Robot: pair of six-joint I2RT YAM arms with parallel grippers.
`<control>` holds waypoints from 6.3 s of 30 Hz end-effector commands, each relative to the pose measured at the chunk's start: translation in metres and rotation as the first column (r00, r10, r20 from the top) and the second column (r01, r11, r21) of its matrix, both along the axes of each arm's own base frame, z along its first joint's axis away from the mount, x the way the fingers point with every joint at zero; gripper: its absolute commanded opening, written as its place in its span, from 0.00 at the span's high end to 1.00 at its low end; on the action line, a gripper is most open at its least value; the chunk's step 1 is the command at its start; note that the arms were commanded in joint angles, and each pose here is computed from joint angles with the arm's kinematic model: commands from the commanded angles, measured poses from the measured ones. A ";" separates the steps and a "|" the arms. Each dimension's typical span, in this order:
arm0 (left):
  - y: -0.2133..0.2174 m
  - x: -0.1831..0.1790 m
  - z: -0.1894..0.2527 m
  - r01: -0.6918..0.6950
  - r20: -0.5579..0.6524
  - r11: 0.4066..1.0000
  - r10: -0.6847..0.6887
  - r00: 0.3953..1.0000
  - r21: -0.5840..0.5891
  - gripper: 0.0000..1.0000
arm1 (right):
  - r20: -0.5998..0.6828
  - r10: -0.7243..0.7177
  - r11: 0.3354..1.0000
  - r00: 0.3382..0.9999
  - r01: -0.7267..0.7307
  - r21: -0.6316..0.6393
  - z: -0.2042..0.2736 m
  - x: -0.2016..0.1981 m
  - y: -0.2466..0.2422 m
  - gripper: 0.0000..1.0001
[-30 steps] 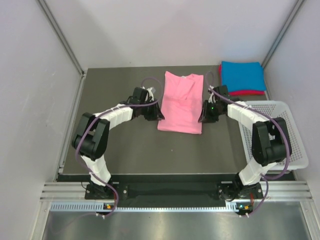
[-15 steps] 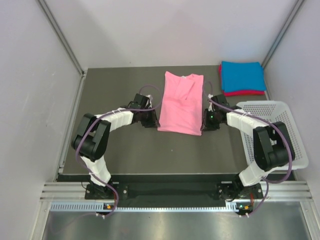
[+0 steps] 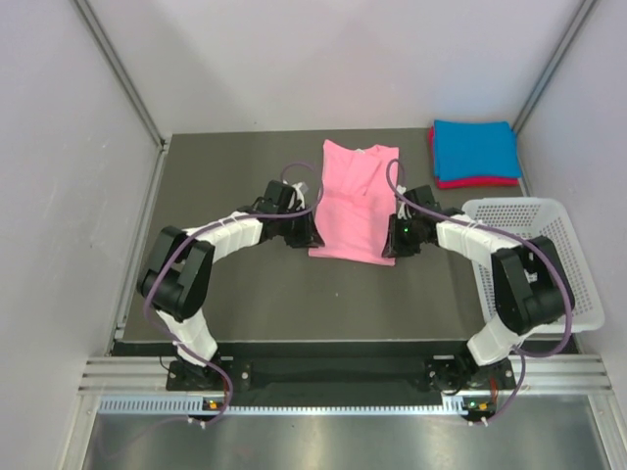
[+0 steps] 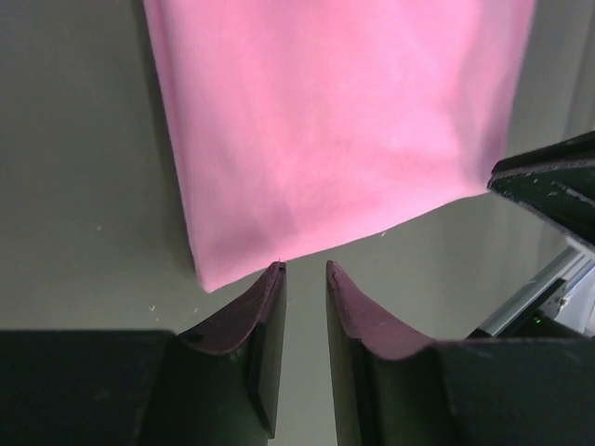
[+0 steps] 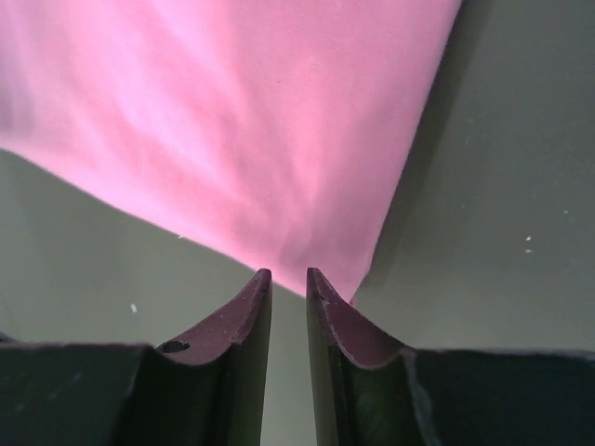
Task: Fold and stack the t-shirts
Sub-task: Fold the tshirt
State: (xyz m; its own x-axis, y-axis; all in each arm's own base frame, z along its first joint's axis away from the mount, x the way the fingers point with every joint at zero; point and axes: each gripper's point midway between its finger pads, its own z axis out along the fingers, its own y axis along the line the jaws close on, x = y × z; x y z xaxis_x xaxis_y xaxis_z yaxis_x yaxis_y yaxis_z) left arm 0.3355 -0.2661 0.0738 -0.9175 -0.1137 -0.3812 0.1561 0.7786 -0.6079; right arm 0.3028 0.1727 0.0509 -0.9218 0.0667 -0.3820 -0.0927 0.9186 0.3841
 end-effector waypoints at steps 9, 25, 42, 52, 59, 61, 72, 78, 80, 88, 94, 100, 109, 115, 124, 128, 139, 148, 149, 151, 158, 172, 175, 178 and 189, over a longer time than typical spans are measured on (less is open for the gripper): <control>0.025 -0.016 -0.023 -0.077 -0.027 0.988 0.082 0.996 0.131 0.73 | 0.027 -0.023 0.993 0.999 0.026 -0.118 -0.013 0.006 -0.018 0.80; 0.013 0.001 -0.022 -0.091 -0.040 0.994 0.093 0.995 0.059 0.64 | 0.040 -0.194 0.981 0.980 0.194 0.012 0.015 -0.007 -0.014 0.65; 0.021 -0.016 -0.042 -0.051 -0.073 0.994 0.059 0.996 0.101 1.00 | -0.038 -0.155 0.988 0.987 0.155 0.004 -0.034 -0.017 -0.013 0.88; 0.031 -0.067 -0.033 -0.051 -0.069 0.989 0.061 0.996 0.138 1.00 | -0.004 -0.114 0.993 0.993 0.114 -0.006 -0.026 -0.046 -0.025 1.00; 0.033 -0.112 -0.028 -0.049 -0.066 0.986 0.060 0.996 0.159 1.00 | 0.009 -0.123 0.992 0.992 0.123 -0.015 -0.016 -0.079 -0.040 1.00; 0.030 -0.118 -0.021 -0.056 -0.051 0.988 0.064 0.997 0.147 1.00 | 0.028 -0.125 0.992 0.992 0.125 -0.004 -0.010 -0.090 -0.042 1.00; 0.020 -0.157 0.015 -0.089 -0.008 0.989 0.091 0.996 0.121 1.00 | 0.090 -0.136 0.990 0.987 0.133 0.040 0.024 -0.117 -0.045 1.00; 0.025 -0.163 0.045 -0.132 0.045 0.986 0.128 0.991 0.098 1.00 | 0.138 -0.163 0.986 0.977 0.155 0.069 0.049 -0.120 -0.048 1.00; 0.023 -0.163 0.052 -0.129 0.055 0.989 0.124 0.991 0.079 1.00 | 0.157 -0.166 0.984 0.974 0.155 0.085 0.058 -0.119 -0.047 1.00; 0.024 -0.133 0.070 -0.209 0.141 0.972 0.194 0.971 0.103 1.00 | 0.254 -0.143 0.988 0.957 0.124 0.087 0.098 -0.085 -0.038 1.00; 0.022 -0.085 0.092 -0.244 0.184 0.964 0.222 0.958 0.106 1.00 | 0.300 -0.117 0.993 0.947 0.106 0.051 0.123 -0.046 -0.029 1.00; 0.033 -0.021 0.102 -0.285 0.205 0.955 0.264 0.942 0.080 1.00 | 0.330 -0.087 0.996 0.940 0.086 0.019 0.139 0.010 -0.017 1.00; 0.016 0.066 0.121 -0.239 0.279 0.971 0.221 0.934 0.031 1.00 | 0.322 -0.055 0.998 0.945 0.050 0.022 0.137 0.096 0.001 1.00; 0.023 0.117 0.112 -0.288 0.268 0.957 0.267 0.926 0.042 1.00 | 0.309 -0.057 0.998 0.950 0.042 0.054 0.130 0.144 0.007 1.00; 0.029 0.181 0.090 -0.312 0.285 0.950 0.295 0.912 0.015 1.00 | 0.327 -0.078 0.992 0.942 0.040 0.121 0.124 0.203 0.005 1.00; 0.034 0.200 0.073 -0.330 0.280 0.944 0.313 0.908 0.016 1.00 | 0.346 -0.072 0.988 0.935 0.019 0.152 0.119 0.224 0.008 1.00; 0.051 0.242 0.036 -0.396 0.325 0.916 0.354 0.877 0.071 1.00 | 0.431 -0.047 0.975 0.901 -0.052 0.215 0.091 0.275 0.024 1.00; 0.074 0.249 0.024 -0.465 0.320 0.874 0.404 0.857 0.143 1.00 | 0.448 -0.064 0.971 0.892 -0.049 0.236 0.075 0.291 0.028 0.93; 0.077 0.252 0.023 -0.473 0.321 0.868 0.410 0.854 0.148 1.00 | 0.445 -0.063 0.970 0.893 -0.050 0.236 0.073 0.294 0.029 0.88; 0.087 0.253 0.014 -0.493 0.308 0.853 0.428 0.849 0.173 0.93 | 0.424 -0.053 0.974 0.904 -0.047 0.223 0.069 0.293 0.027 0.78; 0.099 0.248 0.053 -0.473 0.363 0.858 0.384 0.849 0.199 0.69 | 0.377 0.030 0.982 0.926 -0.098 0.163 0.086 0.249 0.012 0.50; 0.040 0.127 0.020 -0.164 0.139 0.987 0.163 0.977 -0.004 0.65 | 0.234 0.141 0.972 0.962 -0.180 0.154 0.044 0.159 0.009 0.45; 0.039 0.115 0.000 -0.153 0.096 0.988 0.150 0.984 0.018 0.65 | 0.215 0.140 0.969 0.967 -0.179 0.170 0.030 0.149 0.013 0.47; 0.044 0.107 -0.018 -0.153 0.050 0.986 0.150 0.987 0.063 0.65 | 0.189 0.145 0.967 0.971 -0.179 0.183 0.015 0.138 0.018 0.54; 0.052 0.082 -0.016 -0.227 0.025 0.966 0.226 0.974 0.124 0.82 | 0.208 0.074 0.984 0.975 -0.106 0.143 0.013 0.091 -0.001 0.97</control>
